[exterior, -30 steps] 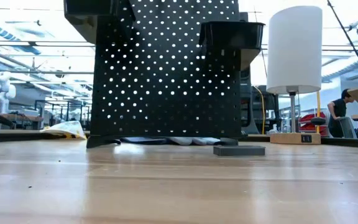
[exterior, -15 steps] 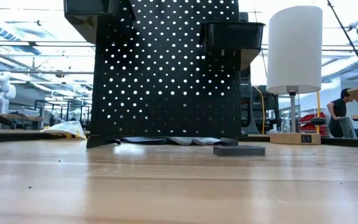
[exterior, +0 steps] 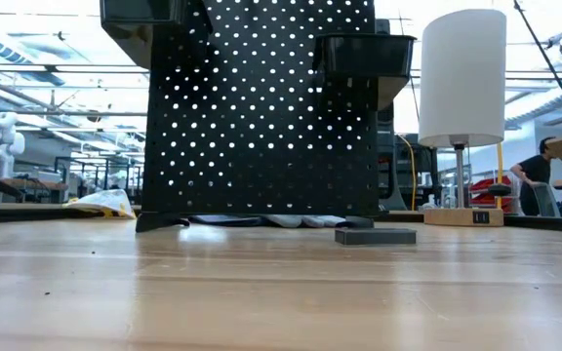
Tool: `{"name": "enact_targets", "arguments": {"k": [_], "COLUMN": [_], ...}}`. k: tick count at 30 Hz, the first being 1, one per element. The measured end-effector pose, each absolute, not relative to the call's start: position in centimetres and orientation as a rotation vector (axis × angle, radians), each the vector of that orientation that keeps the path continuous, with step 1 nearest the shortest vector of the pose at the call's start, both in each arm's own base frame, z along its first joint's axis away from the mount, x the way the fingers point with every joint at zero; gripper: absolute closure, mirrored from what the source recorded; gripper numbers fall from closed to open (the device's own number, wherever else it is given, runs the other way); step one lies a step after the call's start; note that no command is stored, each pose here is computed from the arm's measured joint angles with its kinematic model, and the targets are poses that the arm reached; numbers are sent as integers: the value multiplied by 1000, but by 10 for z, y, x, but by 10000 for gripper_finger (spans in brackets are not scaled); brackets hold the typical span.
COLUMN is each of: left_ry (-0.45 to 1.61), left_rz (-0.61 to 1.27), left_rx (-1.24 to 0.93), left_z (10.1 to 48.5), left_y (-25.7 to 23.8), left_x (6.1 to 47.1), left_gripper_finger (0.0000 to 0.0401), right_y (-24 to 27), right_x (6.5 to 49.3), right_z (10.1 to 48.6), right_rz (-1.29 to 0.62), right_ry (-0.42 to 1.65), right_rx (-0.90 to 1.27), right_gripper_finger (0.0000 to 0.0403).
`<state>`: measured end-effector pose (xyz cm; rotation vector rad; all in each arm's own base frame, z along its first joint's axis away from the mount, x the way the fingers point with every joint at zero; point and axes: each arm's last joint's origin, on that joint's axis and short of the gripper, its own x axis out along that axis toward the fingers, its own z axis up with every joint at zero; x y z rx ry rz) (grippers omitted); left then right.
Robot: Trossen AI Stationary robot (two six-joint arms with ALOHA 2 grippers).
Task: Hang tools onto peg board
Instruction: Hang the silver wrench on the black peg board
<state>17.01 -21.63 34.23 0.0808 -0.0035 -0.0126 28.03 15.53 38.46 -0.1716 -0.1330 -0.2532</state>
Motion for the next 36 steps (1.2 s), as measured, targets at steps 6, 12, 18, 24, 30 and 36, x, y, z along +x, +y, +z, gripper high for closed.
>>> {"name": "enact_targets", "arguments": {"k": [6,12,18,24,30,36], "left_ry": [9,13,13,13,13,13], "left_rz": [-14,-1,-2,-7,-9,-9], "left_rx": [100,105,131,133,132,132], "left_z": [340,340,340,340,340,340], "left_y": [-217,-214,-215,-215,-215,-215], "left_x": [170,172,172,172,172,172], "left_gripper_finger": [280,280,280,280,280,280], "right_y": [132,100,78,61,43,33], "right_x": [239,232,244,249,255,261], "right_z": [386,395,398,399,397,393], "right_rz": [-201,-269,-278,-264,-310,-303], "right_ry": [-374,-508,-539,-578,-570,-551], "right_rx": [-107,-99,-74,-64,-51,-42], "right_gripper_finger": [397,397,397,397,397,397]}}
